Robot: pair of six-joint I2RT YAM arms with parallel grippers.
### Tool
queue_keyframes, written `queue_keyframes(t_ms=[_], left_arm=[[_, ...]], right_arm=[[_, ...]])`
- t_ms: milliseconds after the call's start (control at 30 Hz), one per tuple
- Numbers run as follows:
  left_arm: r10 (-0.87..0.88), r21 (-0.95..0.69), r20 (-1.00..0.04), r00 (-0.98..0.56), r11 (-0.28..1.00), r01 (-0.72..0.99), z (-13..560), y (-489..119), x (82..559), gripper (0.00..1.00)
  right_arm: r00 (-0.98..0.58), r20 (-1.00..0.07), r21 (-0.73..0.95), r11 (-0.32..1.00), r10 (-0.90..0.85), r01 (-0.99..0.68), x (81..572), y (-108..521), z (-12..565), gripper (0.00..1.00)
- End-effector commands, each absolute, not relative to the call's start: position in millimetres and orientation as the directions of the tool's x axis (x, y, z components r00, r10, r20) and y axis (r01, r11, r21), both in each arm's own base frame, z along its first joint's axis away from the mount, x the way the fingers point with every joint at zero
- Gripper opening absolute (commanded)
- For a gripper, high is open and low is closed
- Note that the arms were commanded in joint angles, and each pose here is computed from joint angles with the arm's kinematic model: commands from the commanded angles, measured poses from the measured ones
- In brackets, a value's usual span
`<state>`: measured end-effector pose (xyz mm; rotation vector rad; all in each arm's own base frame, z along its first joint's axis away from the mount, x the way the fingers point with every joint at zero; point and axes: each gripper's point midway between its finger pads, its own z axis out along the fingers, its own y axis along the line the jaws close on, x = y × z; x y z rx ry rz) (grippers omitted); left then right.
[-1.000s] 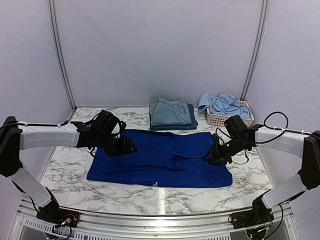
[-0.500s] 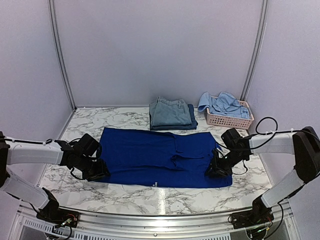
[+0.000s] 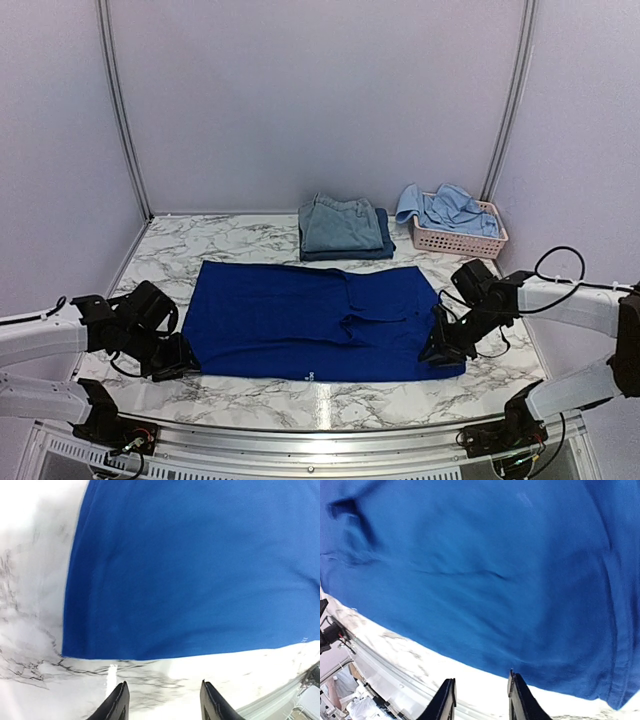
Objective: Fold and stack the mixed laundry pile
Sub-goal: Smooth out the 1/3-folded T-shirt at the center of the board.
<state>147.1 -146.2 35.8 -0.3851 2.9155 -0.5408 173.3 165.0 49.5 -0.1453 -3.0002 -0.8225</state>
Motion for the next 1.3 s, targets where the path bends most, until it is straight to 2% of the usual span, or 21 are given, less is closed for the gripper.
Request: queue_keyframes(t_ms=[0, 200, 400, 500, 733, 1267], left_arm=[[-0.192, -0.411, -0.23, -0.954, 0.908, -0.084, 78.1, -168.2, 181.4, 0.51], [0.012, -0.513, -0.367, -0.93, 0.832, 0.213, 125.9, -243.7, 236.6, 0.59], [0.052, -0.536, -0.443, -0.895, 0.784, 0.311, 149.6, -299.5, 285.5, 0.59], [0.094, -0.53, -0.466, -0.88, 0.767, 0.362, 149.9, -327.2, 298.6, 0.59], [0.143, -0.527, -0.476, -0.868, 0.744, 0.412, 146.9, -367.0, 300.7, 0.59], [0.125, -0.529, -0.458, -0.88, 0.758, 0.382, 138.7, -365.2, 297.1, 0.59]], right_arm=[[-0.996, -0.065, 0.54, 0.842, 0.066, 0.02, 207.4, 180.0, 81.9, 0.3], [-0.982, -0.177, 0.538, 0.842, 0.072, -0.035, 266.0, 191.4, 95.8, 0.29], [-0.965, -0.2, 0.532, 0.846, 0.168, 0.037, 322.7, 173.6, 93.6, 0.29], [-0.971, -0.171, 0.515, 0.856, 0.166, 0.056, 334.8, 172.5, 79.9, 0.29], [-0.971, -0.167, 0.435, 0.897, 0.174, 0.086, 350.4, 158.4, 55.6, 0.29], [-0.973, -0.143, 0.373, 0.921, 0.18, 0.116, 335.2, 143.2, 48.1, 0.28]])
